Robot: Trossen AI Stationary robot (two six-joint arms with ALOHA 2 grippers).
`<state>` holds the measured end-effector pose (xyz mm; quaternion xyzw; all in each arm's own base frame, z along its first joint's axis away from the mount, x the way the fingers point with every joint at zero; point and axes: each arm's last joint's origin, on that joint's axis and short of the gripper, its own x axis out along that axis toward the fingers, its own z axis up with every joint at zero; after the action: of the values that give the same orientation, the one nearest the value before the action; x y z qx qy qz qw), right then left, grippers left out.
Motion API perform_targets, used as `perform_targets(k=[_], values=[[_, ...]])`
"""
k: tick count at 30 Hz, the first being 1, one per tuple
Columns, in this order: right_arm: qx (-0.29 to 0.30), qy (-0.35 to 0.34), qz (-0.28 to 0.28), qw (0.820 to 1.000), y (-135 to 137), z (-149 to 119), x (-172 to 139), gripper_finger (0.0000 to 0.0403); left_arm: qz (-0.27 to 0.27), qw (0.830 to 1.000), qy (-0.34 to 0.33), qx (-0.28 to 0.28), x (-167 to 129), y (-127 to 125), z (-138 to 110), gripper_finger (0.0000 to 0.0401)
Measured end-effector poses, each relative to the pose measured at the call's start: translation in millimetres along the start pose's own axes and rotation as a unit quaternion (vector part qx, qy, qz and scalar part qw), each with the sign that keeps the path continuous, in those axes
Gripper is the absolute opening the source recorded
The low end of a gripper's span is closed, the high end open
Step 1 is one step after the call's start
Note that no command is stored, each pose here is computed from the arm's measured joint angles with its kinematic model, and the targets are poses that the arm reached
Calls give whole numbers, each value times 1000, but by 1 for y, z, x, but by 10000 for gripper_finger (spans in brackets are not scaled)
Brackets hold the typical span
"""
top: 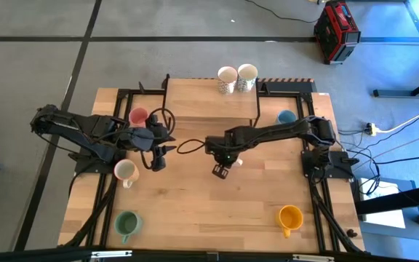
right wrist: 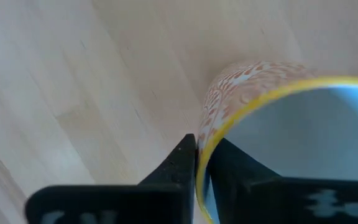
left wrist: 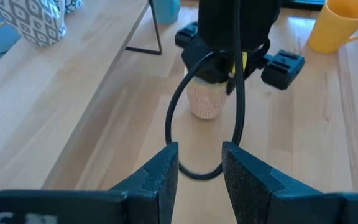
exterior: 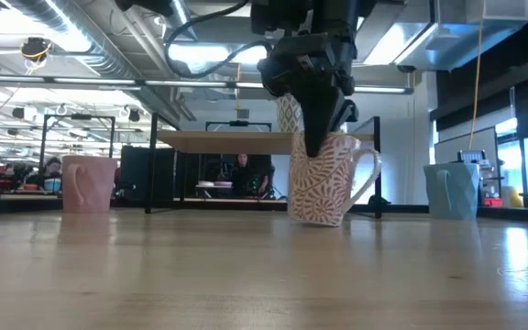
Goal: Place coffee mugs
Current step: Put the orange patterned mug on the shelf
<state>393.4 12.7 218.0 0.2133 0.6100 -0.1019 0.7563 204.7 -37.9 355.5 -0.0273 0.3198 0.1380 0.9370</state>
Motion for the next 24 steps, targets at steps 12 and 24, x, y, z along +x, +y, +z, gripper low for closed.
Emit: perform_targets(k=[12, 24], values=[[-26, -27, 12, 999, 0, 4, -8, 182, -2, 1000, -6, -5, 0, 0, 1, 118], [-105, -86, 20, 991, 3, -3, -73, 200, -1, 1000, -8, -6, 0, 0, 2, 118]])
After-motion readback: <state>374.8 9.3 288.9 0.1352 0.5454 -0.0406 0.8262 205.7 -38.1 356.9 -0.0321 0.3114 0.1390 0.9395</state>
